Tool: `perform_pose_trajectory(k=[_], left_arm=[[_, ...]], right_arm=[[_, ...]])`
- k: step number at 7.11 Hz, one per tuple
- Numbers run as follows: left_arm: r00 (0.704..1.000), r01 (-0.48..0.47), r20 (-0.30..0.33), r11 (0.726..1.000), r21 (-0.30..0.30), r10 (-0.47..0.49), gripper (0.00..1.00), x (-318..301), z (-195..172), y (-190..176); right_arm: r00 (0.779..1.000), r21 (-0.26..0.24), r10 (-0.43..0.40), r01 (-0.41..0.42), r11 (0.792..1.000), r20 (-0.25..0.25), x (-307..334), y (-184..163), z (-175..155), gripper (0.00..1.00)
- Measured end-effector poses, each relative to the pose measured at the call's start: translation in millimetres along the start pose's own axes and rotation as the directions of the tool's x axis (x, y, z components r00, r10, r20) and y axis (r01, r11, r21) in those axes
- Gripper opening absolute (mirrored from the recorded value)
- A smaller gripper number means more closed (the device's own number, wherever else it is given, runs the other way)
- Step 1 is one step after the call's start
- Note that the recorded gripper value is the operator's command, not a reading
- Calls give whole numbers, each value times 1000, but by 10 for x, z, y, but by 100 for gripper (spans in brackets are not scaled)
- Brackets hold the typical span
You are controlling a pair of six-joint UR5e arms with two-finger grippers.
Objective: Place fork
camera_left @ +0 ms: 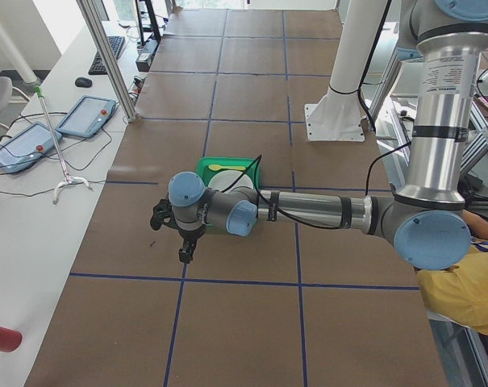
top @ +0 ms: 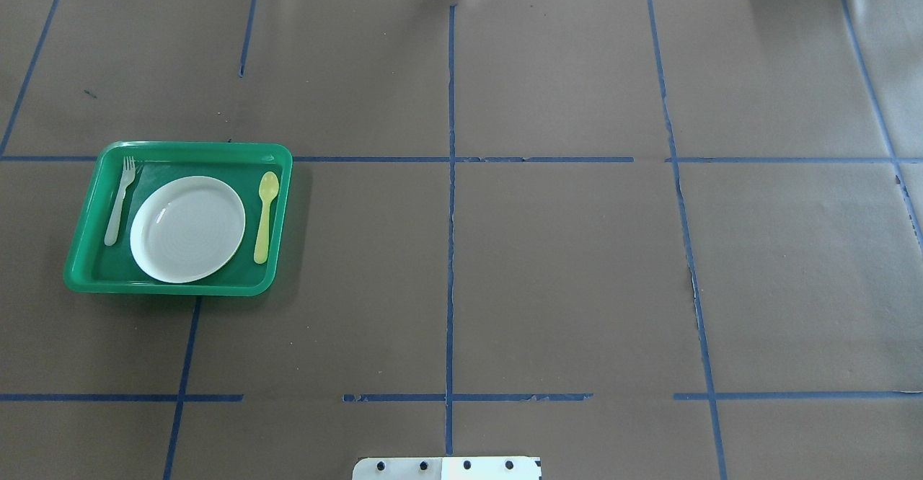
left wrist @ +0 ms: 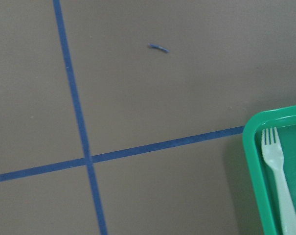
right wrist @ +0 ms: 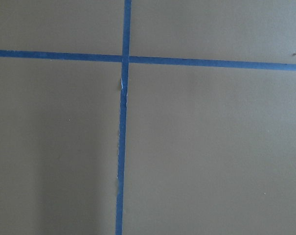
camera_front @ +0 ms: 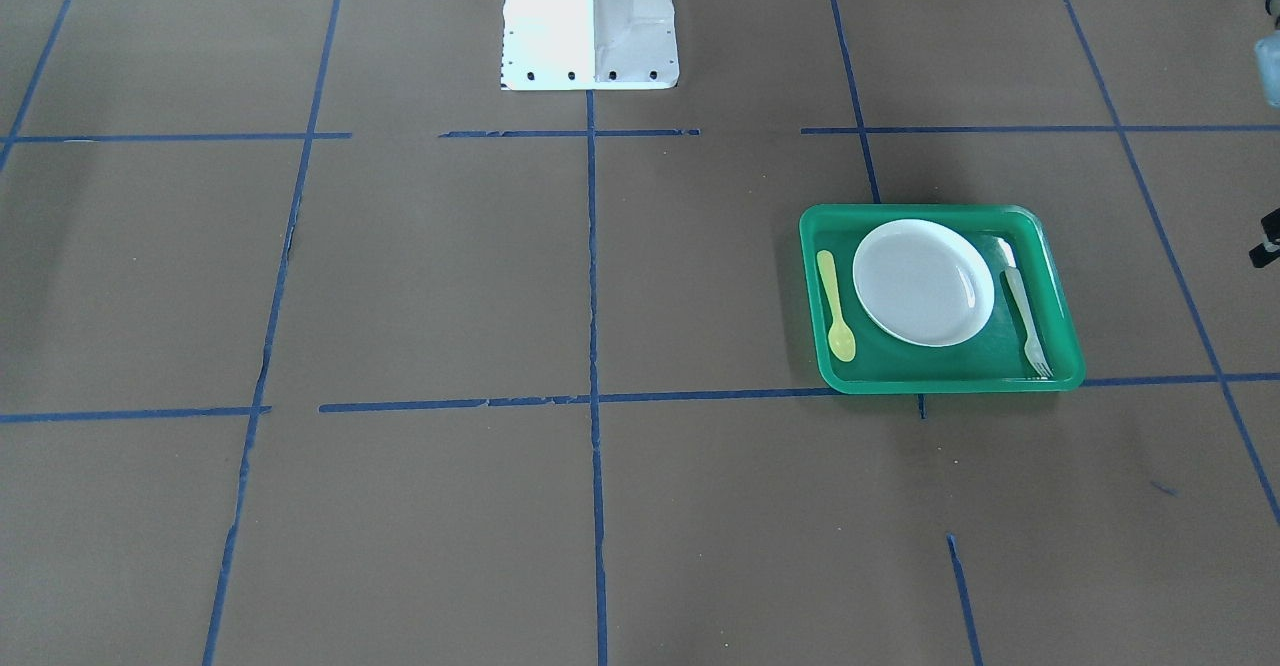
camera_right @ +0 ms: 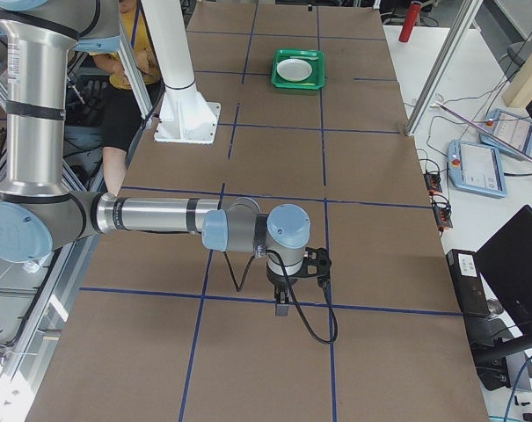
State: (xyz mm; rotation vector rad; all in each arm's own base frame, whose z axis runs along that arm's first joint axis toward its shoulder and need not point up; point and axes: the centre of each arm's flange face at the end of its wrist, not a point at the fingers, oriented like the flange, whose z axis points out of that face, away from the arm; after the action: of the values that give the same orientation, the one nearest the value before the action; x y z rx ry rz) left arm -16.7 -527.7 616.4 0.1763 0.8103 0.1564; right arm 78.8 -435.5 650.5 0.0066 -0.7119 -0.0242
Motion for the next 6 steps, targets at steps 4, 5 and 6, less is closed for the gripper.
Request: perform_pose_trajectory(k=[4,5,6], left_arm=[[998,56,-1,995,-87,-56,100,-440,-284,113],[998,65,-5,993,-96,-66,100,-450,-278,137],[997,69,-21,993,-98,-72,100,-455,-257,170]], right_arm=[[1000,0,-1,1,1000,0,0,0,0,100],[1000,0,0,0,1000,0,0,0,0,100],[1000,0,0,0,1000,0,0,-1,0,100]])
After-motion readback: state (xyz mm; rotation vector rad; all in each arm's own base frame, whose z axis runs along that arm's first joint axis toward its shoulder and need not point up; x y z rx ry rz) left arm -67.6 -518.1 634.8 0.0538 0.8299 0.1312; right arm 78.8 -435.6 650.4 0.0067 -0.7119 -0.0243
